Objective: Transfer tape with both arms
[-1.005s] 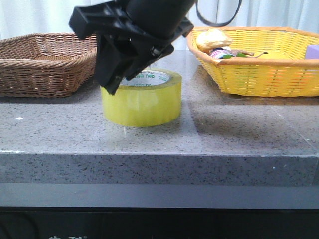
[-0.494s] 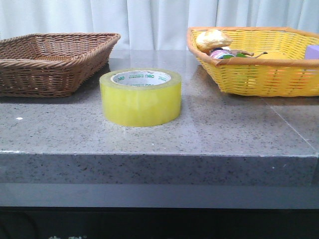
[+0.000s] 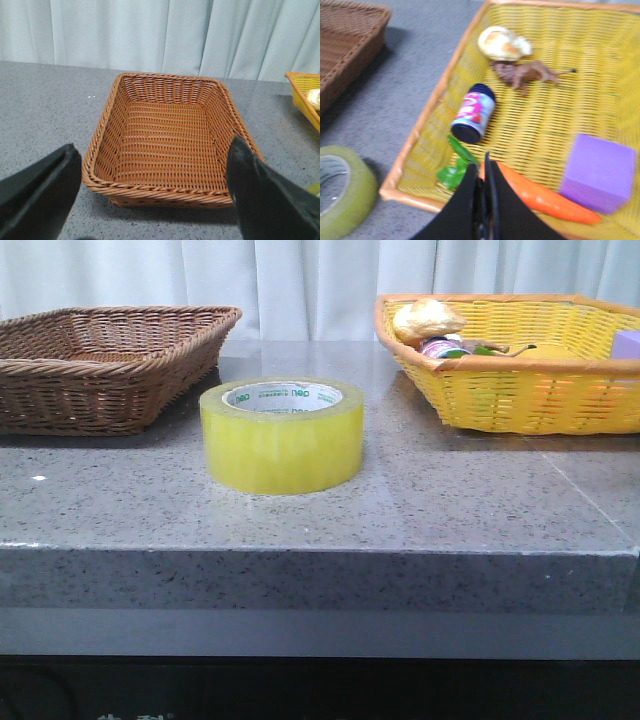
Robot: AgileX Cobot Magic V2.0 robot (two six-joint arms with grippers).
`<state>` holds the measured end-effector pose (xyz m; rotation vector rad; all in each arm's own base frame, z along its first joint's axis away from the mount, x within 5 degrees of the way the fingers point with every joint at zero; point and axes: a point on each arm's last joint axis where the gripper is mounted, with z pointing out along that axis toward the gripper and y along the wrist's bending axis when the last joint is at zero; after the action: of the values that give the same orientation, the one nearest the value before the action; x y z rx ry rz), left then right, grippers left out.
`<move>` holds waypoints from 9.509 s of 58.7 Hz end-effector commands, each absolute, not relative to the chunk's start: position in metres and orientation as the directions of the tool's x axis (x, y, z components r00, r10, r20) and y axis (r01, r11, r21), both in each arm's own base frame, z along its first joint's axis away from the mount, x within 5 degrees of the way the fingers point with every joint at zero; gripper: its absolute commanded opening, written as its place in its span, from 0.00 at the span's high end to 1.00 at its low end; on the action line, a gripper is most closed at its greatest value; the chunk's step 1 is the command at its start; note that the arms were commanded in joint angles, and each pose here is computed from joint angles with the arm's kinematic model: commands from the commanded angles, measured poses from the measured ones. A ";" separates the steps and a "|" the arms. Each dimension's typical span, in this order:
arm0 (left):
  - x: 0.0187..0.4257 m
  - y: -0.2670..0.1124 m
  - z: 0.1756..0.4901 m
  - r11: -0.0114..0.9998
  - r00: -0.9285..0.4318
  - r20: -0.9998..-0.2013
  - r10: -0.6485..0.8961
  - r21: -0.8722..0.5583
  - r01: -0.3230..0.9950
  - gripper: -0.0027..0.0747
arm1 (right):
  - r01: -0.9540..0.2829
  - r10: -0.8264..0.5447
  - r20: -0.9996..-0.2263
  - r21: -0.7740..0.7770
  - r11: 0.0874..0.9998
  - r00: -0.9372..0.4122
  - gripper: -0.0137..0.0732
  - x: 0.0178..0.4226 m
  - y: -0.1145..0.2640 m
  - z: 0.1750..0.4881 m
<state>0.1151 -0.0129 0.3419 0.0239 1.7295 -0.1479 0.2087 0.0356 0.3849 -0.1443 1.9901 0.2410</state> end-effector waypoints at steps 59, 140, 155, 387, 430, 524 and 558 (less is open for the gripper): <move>0.165 -0.070 0.365 0.928 -0.603 -0.797 0.039 -0.195 0.317 0.21 | -0.145 0.079 -0.996 0.084 0.986 -0.041 0.98 0.073 0.012 0.308; 0.298 -0.204 0.299 0.854 -0.823 -0.554 0.127 -0.361 0.375 0.65 | -0.144 0.080 -0.996 0.084 0.986 -0.032 0.98 0.073 0.012 0.309; 0.298 -0.204 0.299 0.854 -0.823 -0.554 0.127 -0.361 0.375 0.83 | -0.144 0.081 -0.996 0.085 0.986 -0.033 0.98 0.073 0.012 0.309; 0.075 -0.010 0.300 0.985 -0.088 -0.989 -0.119 -0.128 0.111 0.99 | -0.143 0.081 -0.996 0.085 0.986 -0.037 0.98 0.074 0.012 0.307; 0.076 -0.010 0.298 0.986 -0.086 -0.989 -0.119 -0.128 0.111 0.99 | -0.144 0.081 -0.996 0.085 0.986 -0.039 0.98 0.074 0.012 0.307; 0.056 -0.003 0.190 0.995 -0.036 -0.996 -0.085 -0.086 0.047 0.99 | -0.144 0.080 -0.996 0.085 0.986 -0.039 0.98 0.074 0.012 0.307; 0.056 -0.003 0.190 0.995 -0.036 -0.996 -0.085 -0.086 0.047 0.99 | -0.143 0.081 -0.996 0.085 0.986 -0.038 0.98 0.074 0.012 0.307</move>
<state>0.0558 -0.0038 0.1934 -0.0136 1.6745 -0.1025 0.0732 0.0142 0.2926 -0.0742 1.6924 0.1948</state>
